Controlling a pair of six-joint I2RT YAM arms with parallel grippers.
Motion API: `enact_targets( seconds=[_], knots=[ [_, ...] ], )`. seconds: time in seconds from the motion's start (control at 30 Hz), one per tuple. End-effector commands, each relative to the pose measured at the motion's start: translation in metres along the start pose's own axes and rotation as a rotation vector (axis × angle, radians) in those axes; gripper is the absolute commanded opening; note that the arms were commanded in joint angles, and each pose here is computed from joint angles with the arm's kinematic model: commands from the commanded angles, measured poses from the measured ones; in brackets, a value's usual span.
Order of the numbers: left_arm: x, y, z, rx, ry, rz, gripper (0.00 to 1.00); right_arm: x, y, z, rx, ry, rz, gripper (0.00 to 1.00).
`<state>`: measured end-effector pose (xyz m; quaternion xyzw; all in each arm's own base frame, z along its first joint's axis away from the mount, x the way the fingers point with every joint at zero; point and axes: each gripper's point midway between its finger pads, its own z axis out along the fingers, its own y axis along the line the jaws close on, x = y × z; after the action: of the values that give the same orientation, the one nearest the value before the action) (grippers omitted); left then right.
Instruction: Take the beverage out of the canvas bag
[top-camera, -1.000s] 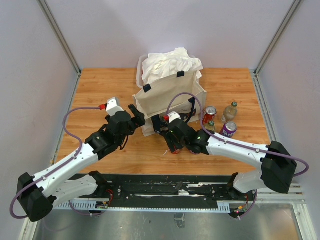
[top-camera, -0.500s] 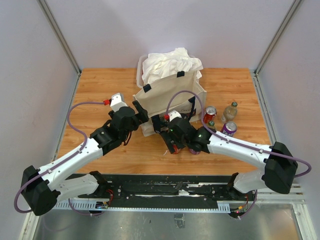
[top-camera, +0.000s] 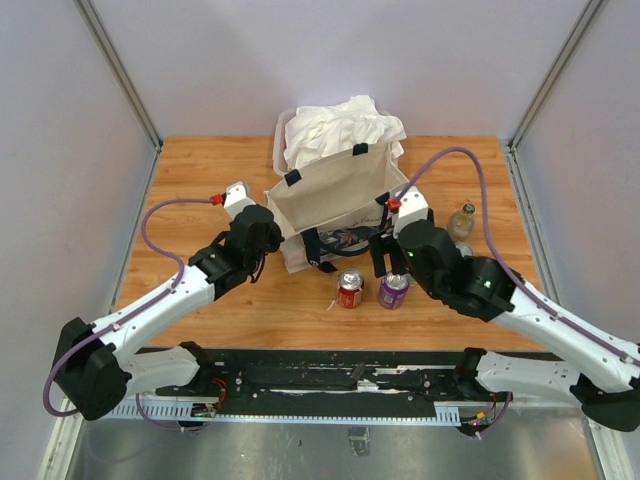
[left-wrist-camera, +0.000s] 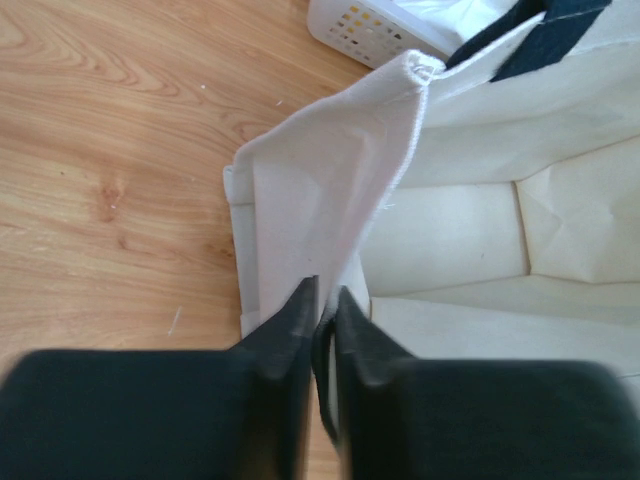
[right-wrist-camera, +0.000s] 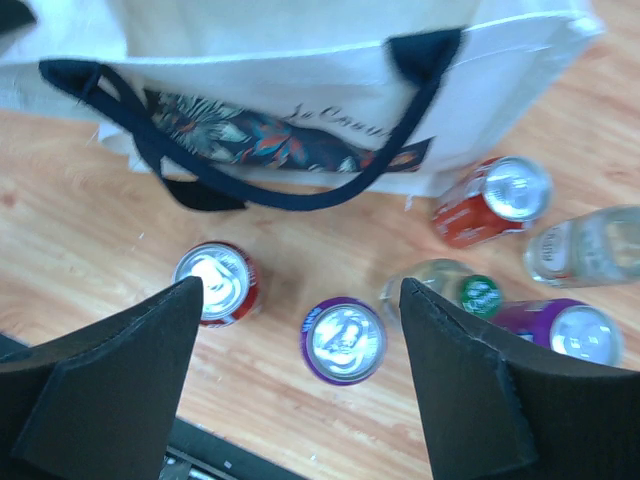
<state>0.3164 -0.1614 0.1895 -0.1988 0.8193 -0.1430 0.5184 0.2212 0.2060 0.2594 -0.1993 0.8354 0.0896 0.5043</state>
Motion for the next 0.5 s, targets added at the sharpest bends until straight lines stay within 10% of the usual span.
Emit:
enact_targets(
  seconds=[0.0, 0.47],
  knots=[
    [-0.013, -0.01, 0.003, 0.015, -0.02, -0.026, 0.03, -0.008, -0.043, -0.028, 0.165, -0.087, 0.057, 0.79],
    [-0.046, 0.02, -0.035, -0.036, -0.126, -0.105, 0.01, 0.02, -0.131, -0.054, 0.364, -0.052, 0.299, 0.91]
  ],
)
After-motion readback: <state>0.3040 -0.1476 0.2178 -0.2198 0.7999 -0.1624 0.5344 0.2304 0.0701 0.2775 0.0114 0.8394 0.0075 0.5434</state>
